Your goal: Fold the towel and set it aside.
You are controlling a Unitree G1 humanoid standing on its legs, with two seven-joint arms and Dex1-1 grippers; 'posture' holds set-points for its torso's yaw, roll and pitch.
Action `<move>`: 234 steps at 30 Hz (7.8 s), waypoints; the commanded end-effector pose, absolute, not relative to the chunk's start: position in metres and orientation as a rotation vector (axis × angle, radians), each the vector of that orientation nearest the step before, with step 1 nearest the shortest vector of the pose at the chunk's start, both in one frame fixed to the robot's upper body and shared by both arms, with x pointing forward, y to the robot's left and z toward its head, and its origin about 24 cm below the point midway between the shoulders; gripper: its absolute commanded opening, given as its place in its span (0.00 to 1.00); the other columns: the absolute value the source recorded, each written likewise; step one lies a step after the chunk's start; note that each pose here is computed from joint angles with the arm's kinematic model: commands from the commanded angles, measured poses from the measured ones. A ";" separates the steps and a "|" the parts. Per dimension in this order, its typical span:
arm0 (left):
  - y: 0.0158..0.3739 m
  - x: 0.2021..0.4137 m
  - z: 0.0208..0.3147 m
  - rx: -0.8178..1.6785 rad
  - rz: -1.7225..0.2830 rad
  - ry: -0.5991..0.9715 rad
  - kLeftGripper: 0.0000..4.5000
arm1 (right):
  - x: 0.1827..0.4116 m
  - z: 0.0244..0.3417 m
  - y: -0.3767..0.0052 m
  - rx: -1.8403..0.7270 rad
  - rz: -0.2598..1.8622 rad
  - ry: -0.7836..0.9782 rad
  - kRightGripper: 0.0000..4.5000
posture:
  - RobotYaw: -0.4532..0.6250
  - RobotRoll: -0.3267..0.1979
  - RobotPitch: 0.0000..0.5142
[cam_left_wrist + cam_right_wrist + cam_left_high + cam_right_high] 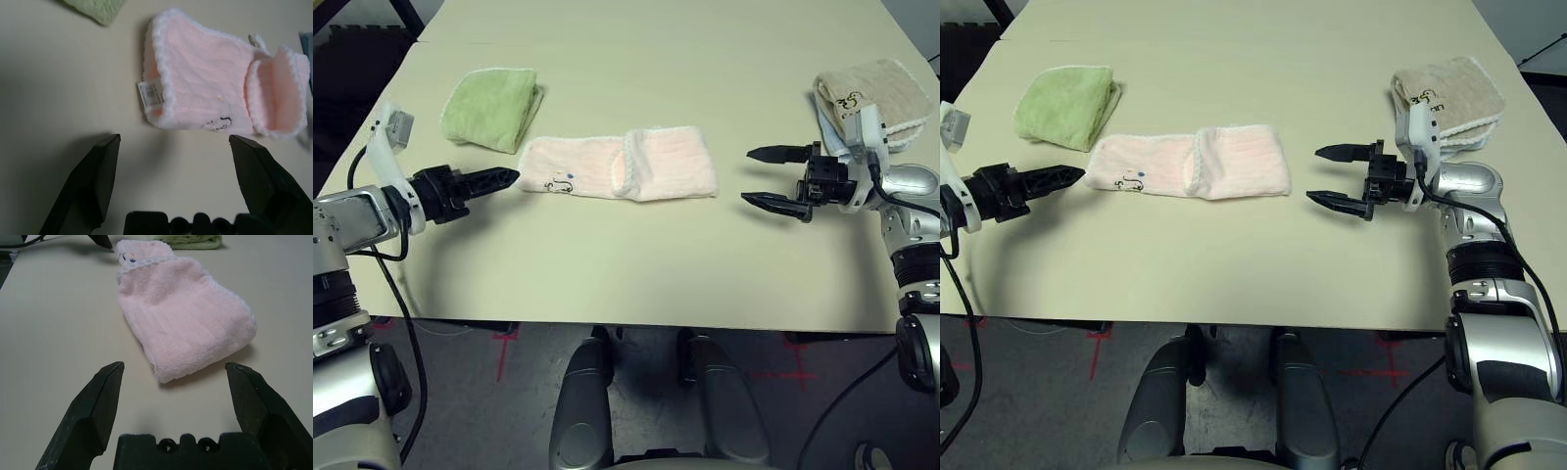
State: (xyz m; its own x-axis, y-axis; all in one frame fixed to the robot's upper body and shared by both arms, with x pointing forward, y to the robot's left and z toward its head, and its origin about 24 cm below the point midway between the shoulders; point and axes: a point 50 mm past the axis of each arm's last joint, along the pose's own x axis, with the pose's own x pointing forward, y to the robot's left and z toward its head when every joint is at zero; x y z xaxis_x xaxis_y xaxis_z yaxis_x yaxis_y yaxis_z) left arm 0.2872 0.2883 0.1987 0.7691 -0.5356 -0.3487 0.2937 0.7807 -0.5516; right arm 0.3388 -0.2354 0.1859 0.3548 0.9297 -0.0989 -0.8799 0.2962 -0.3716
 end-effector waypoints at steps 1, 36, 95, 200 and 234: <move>0.287 0.290 0.195 -0.576 -0.467 0.530 1.00 | 0.335 0.182 -0.239 -0.392 1.219 -0.123 0.99 | 0.41 0.62 0.49; 0.280 0.314 0.193 -0.744 -0.415 0.485 0.14 | 0.331 0.183 -0.232 -0.416 1.269 -0.106 1.00 | 0.38 0.62 0.47; 0.203 0.265 0.261 -0.224 -1.050 0.560 0.01 | 0.350 0.187 -0.220 -0.290 1.155 -0.116 1.00 | 0.41 0.62 0.46; 0.172 0.318 0.226 0.365 -1.220 -0.013 0.99 | 0.356 0.198 -0.209 -0.453 1.341 -0.157 1.00 | 0.41 0.62 0.43; 0.187 0.311 0.226 0.389 -1.167 -0.019 1.00 | 0.389 0.175 -0.146 -0.546 1.222 0.015 0.00 | 0.48 0.62 0.45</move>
